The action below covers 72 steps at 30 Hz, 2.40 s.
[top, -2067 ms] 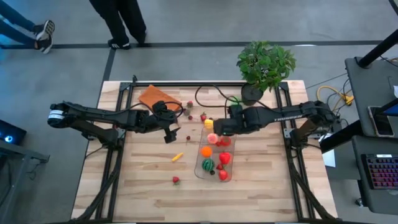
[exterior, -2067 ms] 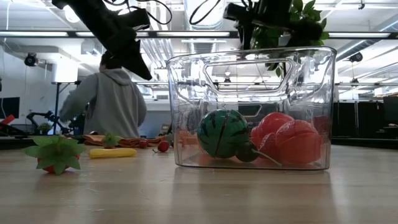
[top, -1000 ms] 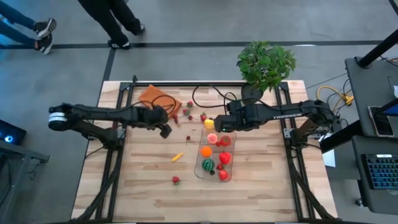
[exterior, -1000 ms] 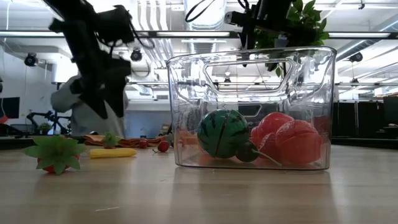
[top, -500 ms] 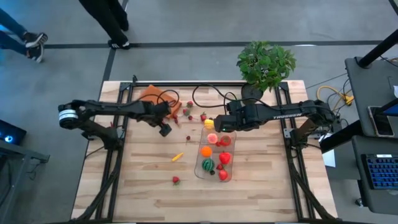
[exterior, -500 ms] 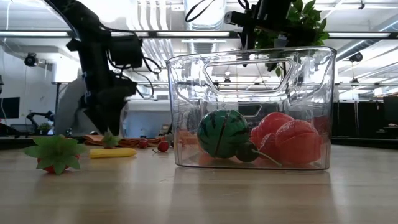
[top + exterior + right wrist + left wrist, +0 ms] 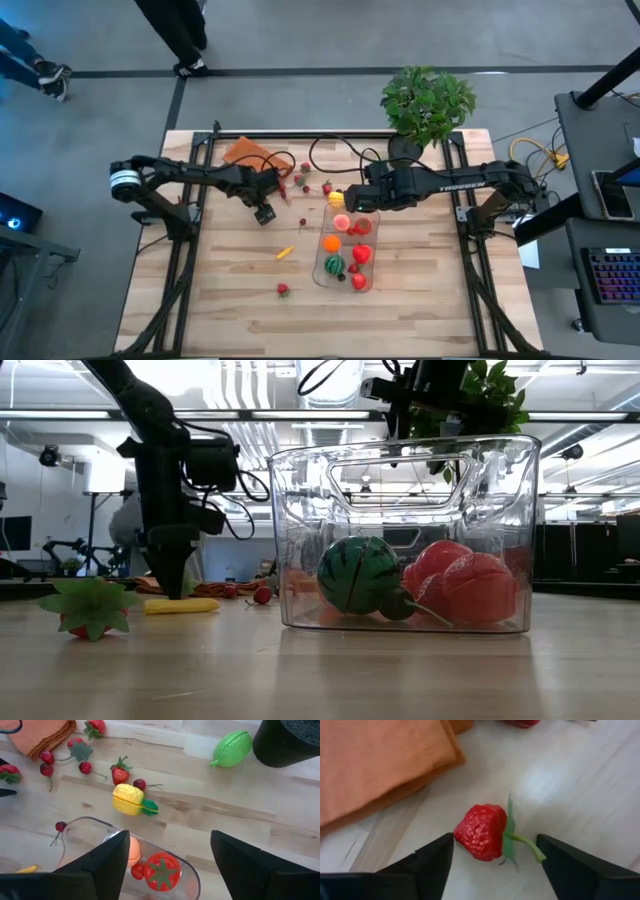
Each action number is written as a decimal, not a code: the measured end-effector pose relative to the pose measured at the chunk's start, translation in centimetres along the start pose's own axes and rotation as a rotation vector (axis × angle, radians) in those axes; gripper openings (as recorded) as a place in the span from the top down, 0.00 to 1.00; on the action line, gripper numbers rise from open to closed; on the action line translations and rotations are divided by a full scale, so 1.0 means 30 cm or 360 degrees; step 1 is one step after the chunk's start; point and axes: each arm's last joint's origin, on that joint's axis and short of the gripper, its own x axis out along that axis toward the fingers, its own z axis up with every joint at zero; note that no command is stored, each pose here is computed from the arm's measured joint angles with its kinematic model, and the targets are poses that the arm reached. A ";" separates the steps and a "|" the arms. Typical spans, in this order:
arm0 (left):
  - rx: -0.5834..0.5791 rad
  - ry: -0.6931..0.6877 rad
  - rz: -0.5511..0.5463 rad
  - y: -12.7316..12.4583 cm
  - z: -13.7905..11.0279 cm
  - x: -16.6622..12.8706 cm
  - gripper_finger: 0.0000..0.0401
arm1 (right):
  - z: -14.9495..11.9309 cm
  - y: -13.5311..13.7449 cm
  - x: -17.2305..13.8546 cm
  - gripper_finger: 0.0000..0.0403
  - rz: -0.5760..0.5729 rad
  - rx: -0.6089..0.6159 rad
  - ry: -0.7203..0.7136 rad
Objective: Pick and placing Produce into tupperware
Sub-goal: Put the strawberry into the transparent bin
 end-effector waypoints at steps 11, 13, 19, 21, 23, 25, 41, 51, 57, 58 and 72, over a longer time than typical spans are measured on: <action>0.0078 -0.0107 0.0022 0.001 0.025 -0.031 0.47 | 0.000 0.000 0.000 0.34 -0.0002 -0.0002 0.0000; 0.0063 -0.0127 0.0009 0.001 0.028 -0.044 0.47 | 0.000 0.000 0.000 0.34 -0.0002 -0.0002 0.0000; -0.0169 -0.0201 -0.0101 0.002 0.034 -0.110 0.47 | 0.000 -0.001 0.000 0.35 -0.0005 -0.0003 0.0001; -0.0160 -0.0242 -0.0127 0.002 0.040 -0.133 0.47 | 0.000 -0.001 0.000 0.34 -0.0006 -0.0004 0.0000; -0.0071 -0.0290 -0.0123 0.003 0.044 -0.149 0.47 | -0.001 -0.002 0.001 0.34 -0.0009 -0.0006 0.0001; -0.0003 -0.0304 -0.0085 0.005 0.045 -0.151 0.47 | -0.001 -0.002 0.001 0.34 -0.0010 -0.0012 0.0000; -0.0415 -0.0165 -0.0071 0.009 0.048 -0.094 0.47 | 0.000 -0.002 0.000 0.34 -0.0011 -0.0022 -0.0001; -0.0397 -0.0095 -0.0045 0.006 0.044 -0.054 0.47 | -0.001 -0.002 0.000 0.34 -0.0011 -0.0038 0.0003; -0.0356 -0.0077 -0.0037 0.001 0.051 -0.028 0.47 | -0.001 -0.002 0.000 0.35 -0.0012 -0.0063 0.0004; -0.0357 -0.0084 -0.0037 0.001 0.054 -0.024 0.47 | -0.001 -0.003 0.000 0.35 -0.0013 -0.0063 0.0005; -0.0357 -0.0069 -0.0009 -0.003 0.062 0.007 0.63 | -0.002 -0.002 0.000 0.36 -0.0011 -0.0069 0.0010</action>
